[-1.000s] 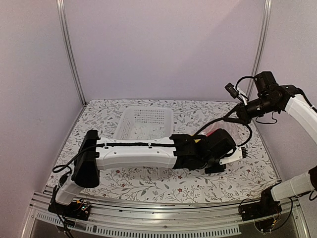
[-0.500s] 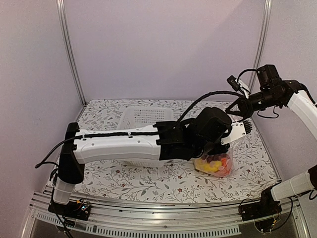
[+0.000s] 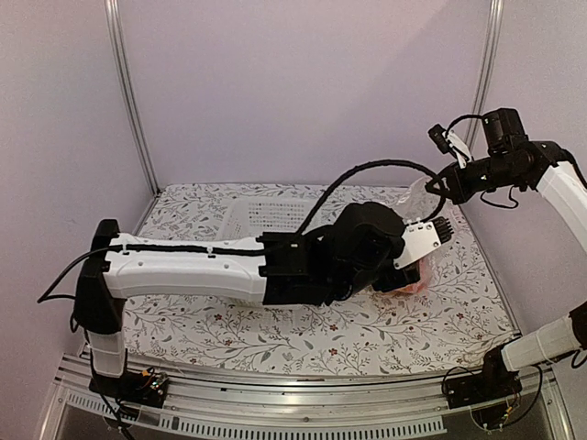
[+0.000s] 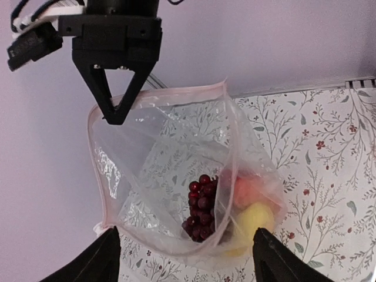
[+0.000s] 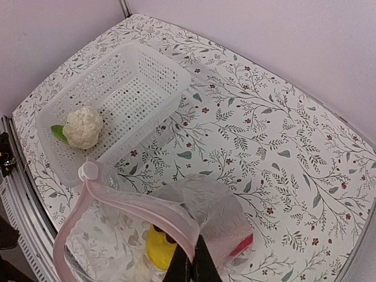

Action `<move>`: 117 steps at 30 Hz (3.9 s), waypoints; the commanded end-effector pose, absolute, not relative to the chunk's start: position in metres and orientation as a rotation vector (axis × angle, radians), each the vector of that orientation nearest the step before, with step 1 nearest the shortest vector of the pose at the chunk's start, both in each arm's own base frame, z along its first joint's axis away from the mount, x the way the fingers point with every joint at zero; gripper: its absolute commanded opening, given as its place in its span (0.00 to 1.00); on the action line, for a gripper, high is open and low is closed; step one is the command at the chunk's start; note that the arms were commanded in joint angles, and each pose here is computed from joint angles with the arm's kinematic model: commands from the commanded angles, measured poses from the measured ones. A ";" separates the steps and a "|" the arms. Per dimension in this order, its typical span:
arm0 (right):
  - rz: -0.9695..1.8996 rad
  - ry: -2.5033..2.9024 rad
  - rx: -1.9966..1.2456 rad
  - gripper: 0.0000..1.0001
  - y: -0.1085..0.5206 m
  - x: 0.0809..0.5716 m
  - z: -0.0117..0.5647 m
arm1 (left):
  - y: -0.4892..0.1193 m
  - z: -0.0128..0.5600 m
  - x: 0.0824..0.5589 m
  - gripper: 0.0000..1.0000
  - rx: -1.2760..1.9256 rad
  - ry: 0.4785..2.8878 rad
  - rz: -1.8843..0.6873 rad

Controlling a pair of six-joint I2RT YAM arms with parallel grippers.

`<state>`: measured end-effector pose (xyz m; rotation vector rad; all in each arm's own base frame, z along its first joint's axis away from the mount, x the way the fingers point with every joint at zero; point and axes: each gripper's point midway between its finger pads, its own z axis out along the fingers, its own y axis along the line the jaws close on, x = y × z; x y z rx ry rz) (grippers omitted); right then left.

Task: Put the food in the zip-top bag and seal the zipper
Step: Adjust the zipper food storage bag at the center of the board, then pick up the fake vegetable from the bin, then place the fake vegetable in the zipper food storage bag.

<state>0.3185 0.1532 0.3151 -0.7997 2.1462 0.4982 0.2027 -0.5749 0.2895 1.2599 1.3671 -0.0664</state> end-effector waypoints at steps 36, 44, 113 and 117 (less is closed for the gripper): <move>0.544 2.073 -0.825 0.00 0.154 0.298 0.281 | -0.272 0.093 0.290 0.99 0.645 2.611 0.056; 0.576 2.071 -0.836 0.00 0.158 0.295 0.280 | -0.269 0.067 0.303 1.00 0.664 2.647 0.196; 0.788 2.099 -0.989 0.00 0.186 0.257 0.301 | -0.540 0.434 0.105 0.57 1.012 0.881 -1.082; 0.818 2.108 -0.985 0.00 0.189 0.259 0.303 | -0.561 0.419 0.115 0.57 1.008 0.874 -1.053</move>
